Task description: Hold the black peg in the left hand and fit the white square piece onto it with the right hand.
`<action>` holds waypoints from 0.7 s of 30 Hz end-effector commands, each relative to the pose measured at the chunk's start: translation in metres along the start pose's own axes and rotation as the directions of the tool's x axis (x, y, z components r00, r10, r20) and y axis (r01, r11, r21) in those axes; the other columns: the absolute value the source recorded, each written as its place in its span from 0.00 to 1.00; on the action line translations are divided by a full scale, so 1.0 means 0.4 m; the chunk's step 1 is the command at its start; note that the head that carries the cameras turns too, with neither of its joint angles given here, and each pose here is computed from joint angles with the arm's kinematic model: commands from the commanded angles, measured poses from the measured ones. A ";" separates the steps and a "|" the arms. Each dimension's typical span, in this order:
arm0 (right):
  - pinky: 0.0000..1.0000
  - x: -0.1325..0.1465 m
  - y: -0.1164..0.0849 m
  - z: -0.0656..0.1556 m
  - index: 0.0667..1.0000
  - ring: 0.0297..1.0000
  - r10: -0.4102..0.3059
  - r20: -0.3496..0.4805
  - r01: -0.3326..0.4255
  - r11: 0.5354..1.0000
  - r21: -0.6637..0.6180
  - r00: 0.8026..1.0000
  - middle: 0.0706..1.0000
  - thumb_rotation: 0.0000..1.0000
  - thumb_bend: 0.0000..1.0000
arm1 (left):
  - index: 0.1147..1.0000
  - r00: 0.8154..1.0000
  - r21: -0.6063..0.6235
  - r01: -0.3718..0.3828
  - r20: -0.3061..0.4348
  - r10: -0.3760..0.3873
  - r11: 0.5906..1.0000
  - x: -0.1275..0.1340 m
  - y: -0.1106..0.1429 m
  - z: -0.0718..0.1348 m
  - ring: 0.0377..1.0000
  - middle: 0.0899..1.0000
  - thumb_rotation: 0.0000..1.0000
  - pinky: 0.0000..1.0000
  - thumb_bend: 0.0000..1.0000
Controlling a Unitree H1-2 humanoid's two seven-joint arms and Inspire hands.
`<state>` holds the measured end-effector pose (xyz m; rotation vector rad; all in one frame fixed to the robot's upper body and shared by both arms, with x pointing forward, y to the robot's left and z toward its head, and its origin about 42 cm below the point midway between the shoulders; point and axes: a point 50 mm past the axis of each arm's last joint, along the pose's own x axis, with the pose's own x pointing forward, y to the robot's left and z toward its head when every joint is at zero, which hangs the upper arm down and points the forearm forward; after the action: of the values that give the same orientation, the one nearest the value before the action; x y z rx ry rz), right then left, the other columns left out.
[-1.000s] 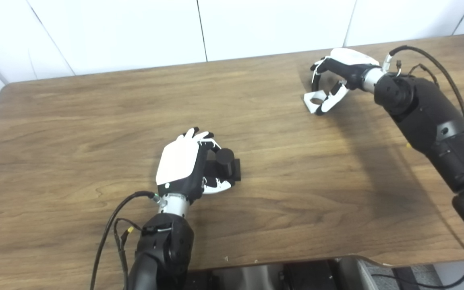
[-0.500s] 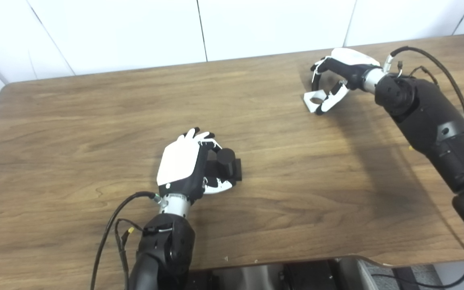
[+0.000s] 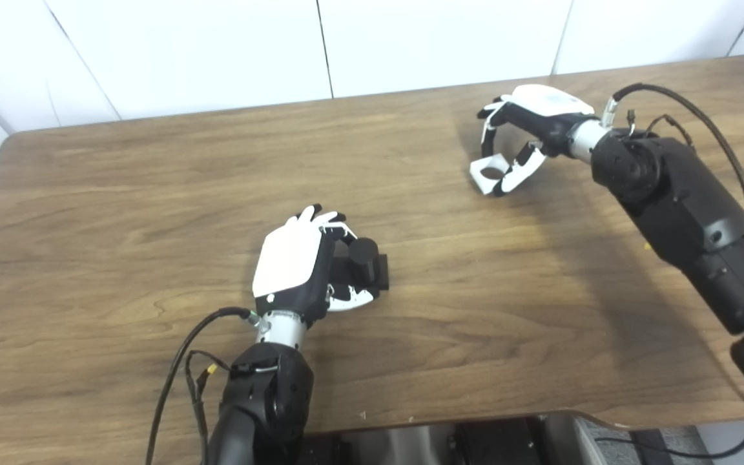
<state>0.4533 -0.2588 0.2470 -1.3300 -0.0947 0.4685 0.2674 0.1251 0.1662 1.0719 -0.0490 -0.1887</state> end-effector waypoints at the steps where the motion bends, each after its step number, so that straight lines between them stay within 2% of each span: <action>1: 0.91 -0.021 -0.088 0.026 0.45 0.99 -0.099 0.038 0.100 0.995 -0.018 0.994 0.89 0.14 0.53 | 0.42 0.998 0.026 0.065 -0.012 -0.065 0.998 -0.002 -0.024 -0.009 0.96 0.85 0.08 0.95 0.52; 8: 0.91 -0.095 -0.095 0.134 0.45 1.00 -0.127 0.166 0.136 0.990 -0.044 0.978 0.89 0.15 0.53 | 0.42 0.997 0.006 0.077 -0.020 -0.077 0.997 -0.002 -0.029 -0.007 0.96 0.85 0.07 0.96 0.52; 12: 0.94 -0.132 -0.092 0.186 0.45 1.00 -0.141 0.225 0.153 0.988 -0.036 0.964 0.89 0.15 0.53 | 0.42 0.997 0.008 0.080 -0.023 -0.080 0.997 0.001 -0.032 -0.008 0.97 0.85 0.07 0.97 0.52; 21: 0.97 -0.192 -0.086 0.284 0.45 1.00 -0.139 0.325 0.154 0.988 -0.021 0.935 0.90 0.15 0.53 | 0.42 0.996 0.013 0.086 -0.023 -0.086 0.996 0.005 -0.030 -0.008 0.98 0.86 0.07 0.97 0.52</action>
<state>0.3591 -0.1937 0.3030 -1.2678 -0.4133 0.5853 0.2690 0.1238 0.1661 1.0668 -0.0403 -0.1958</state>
